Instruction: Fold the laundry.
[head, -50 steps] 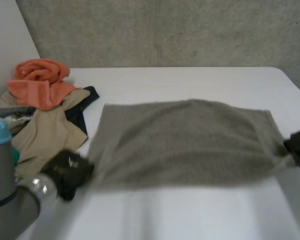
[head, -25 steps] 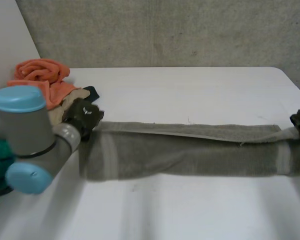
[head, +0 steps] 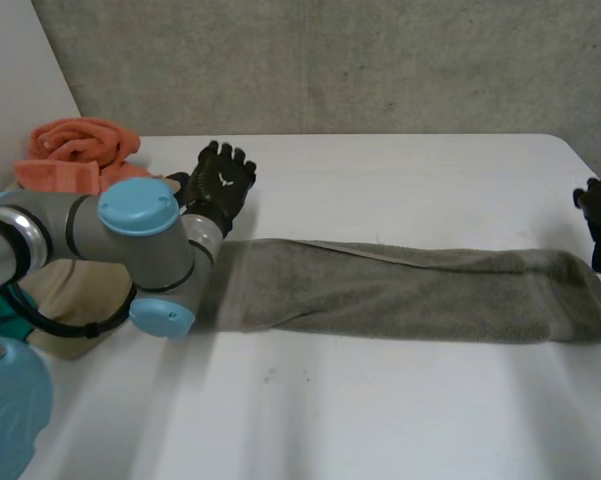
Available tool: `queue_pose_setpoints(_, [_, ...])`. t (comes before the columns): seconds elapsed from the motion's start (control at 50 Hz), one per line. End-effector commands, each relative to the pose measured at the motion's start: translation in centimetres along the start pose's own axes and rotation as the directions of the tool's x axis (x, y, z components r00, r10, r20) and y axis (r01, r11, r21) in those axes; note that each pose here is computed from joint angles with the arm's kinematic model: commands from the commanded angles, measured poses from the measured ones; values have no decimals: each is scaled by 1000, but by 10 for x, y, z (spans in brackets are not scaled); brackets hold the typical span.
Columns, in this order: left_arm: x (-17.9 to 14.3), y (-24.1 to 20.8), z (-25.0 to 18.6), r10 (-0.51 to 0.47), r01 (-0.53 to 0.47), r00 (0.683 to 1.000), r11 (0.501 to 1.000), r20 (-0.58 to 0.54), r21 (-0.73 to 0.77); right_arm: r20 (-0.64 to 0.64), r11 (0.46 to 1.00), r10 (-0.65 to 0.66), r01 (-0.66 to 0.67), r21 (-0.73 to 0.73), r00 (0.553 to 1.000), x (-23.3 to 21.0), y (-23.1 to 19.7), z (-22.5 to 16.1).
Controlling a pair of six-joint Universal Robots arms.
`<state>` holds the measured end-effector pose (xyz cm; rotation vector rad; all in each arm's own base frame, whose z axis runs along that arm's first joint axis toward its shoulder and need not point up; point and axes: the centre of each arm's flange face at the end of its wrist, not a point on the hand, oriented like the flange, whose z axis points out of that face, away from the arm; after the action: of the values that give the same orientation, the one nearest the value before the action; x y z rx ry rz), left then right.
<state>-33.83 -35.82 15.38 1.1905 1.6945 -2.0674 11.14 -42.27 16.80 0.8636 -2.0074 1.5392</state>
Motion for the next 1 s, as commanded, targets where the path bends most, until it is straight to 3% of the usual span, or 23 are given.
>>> queue_pose_setpoints(0.02, [-11,-14,-17,-6,6,1000,1000,6,12,0,999,39,-39,33,999,24,-21,-26])
queue_pose_setpoints(0.2, [-3,-10,-41,-8,7,999,999,-48,-31,188,990,58,-81,116,981,13,-26,-31])
queue_pose_setpoints(0.4, [9,-5,-53,-7,2,996,998,-85,-59,350,957,243,-283,68,905,-36,2,18])
queue_pose_setpoints(0.48, [9,-3,-53,-8,2,996,998,-87,-66,324,951,256,-296,83,911,-47,7,38])
queue_pose_setpoints(0.6, [5,-2,-53,-8,2,997,997,-81,-71,143,951,236,-259,168,961,-37,6,63])
queue_pose_setpoints(0.66, [4,-2,-54,-8,2,997,997,-79,-73,102,947,240,-256,195,965,-33,3,65])
queue_pose_setpoints(0.86, [-3,-9,-62,-8,3,997,998,-76,-64,137,914,290,-316,254,947,-6,-35,25])
queue_pose_setpoints(1.0, [-4,-13,-73,-10,4,996,998,-89,-64,271,943,277,-315,108,922,-4,-36,-27])
